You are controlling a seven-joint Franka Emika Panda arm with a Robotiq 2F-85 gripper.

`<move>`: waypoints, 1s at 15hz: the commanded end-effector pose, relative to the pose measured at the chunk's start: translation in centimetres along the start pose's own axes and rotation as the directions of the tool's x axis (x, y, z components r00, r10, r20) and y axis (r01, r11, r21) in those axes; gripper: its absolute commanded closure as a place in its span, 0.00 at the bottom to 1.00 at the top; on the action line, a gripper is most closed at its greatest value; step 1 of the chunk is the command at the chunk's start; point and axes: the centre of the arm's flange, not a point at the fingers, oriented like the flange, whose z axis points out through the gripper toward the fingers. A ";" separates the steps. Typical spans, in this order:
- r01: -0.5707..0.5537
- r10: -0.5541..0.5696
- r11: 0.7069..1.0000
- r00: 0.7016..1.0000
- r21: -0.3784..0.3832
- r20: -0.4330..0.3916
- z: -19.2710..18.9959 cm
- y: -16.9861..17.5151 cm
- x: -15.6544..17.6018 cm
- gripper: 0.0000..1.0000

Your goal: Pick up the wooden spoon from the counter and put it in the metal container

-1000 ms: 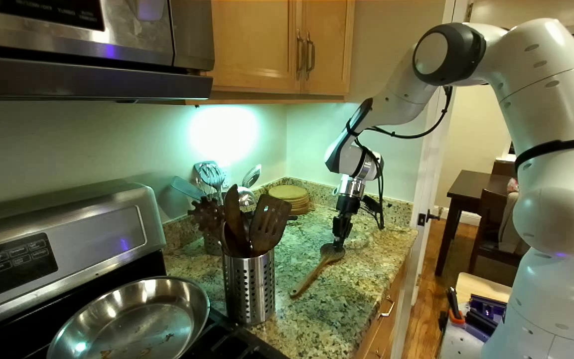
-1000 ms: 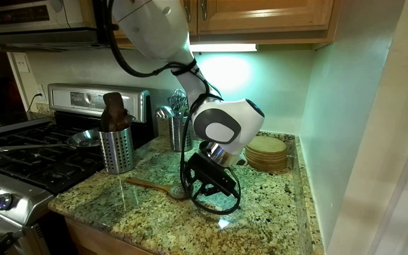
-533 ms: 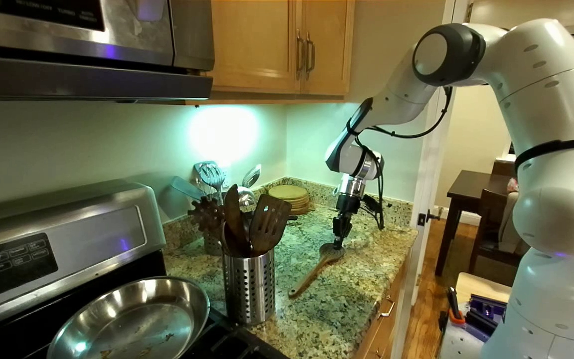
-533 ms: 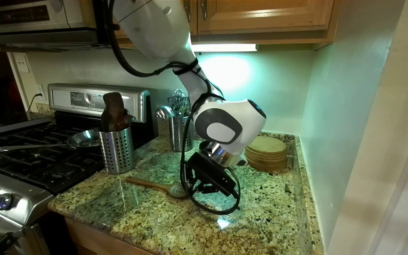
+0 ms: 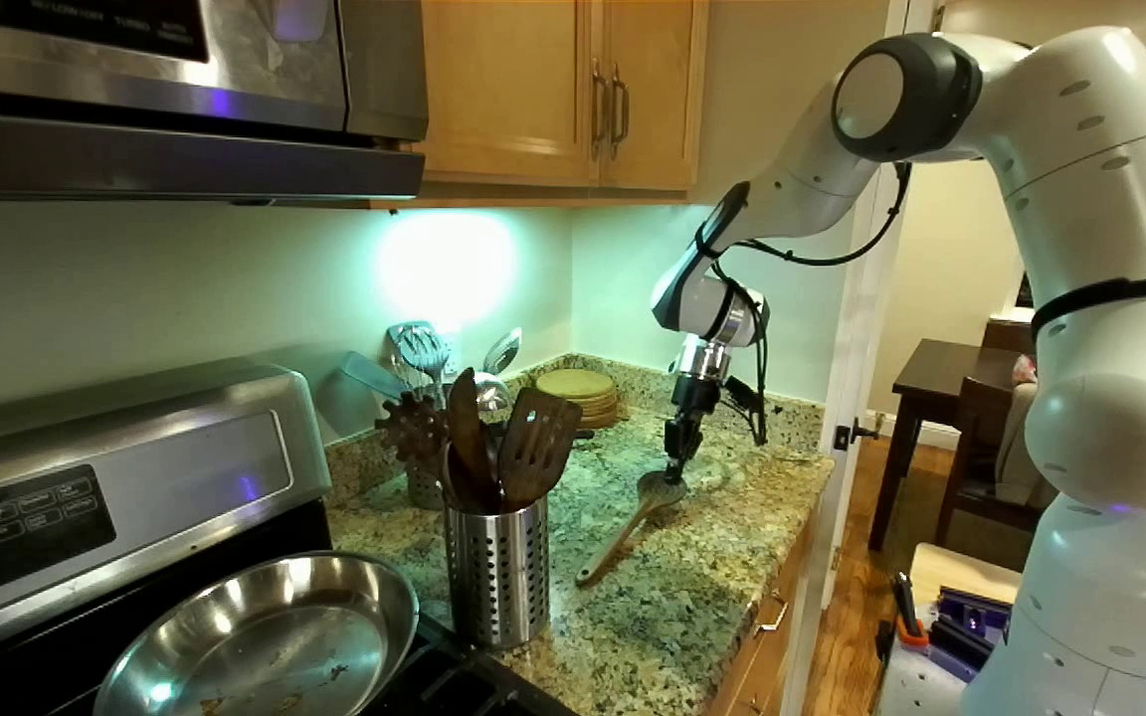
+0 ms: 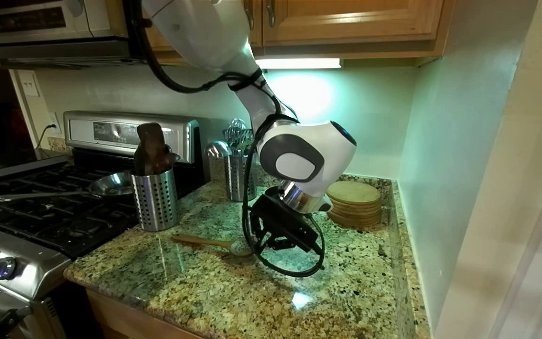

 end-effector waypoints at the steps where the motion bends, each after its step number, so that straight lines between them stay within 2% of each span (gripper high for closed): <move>1: 0.035 -0.038 0.995 0.999 -0.097 -0.037 -3.9 -3.4 -1.6 0.91; 6: 0.073 -0.095 0.979 0.989 -0.191 -0.111 -8.4 -6.9 -2.4 0.91; 11: 0.113 -0.161 0.972 0.960 -0.208 -0.230 -13.0 -11.1 -3.2 0.93; 14: 0.116 -0.172 0.968 0.952 -0.222 -0.254 -14.2 -12.0 -3.6 0.95; 15: 0.115 -0.168 0.970 0.955 -0.215 -0.246 -13.8 -11.5 -3.5 0.69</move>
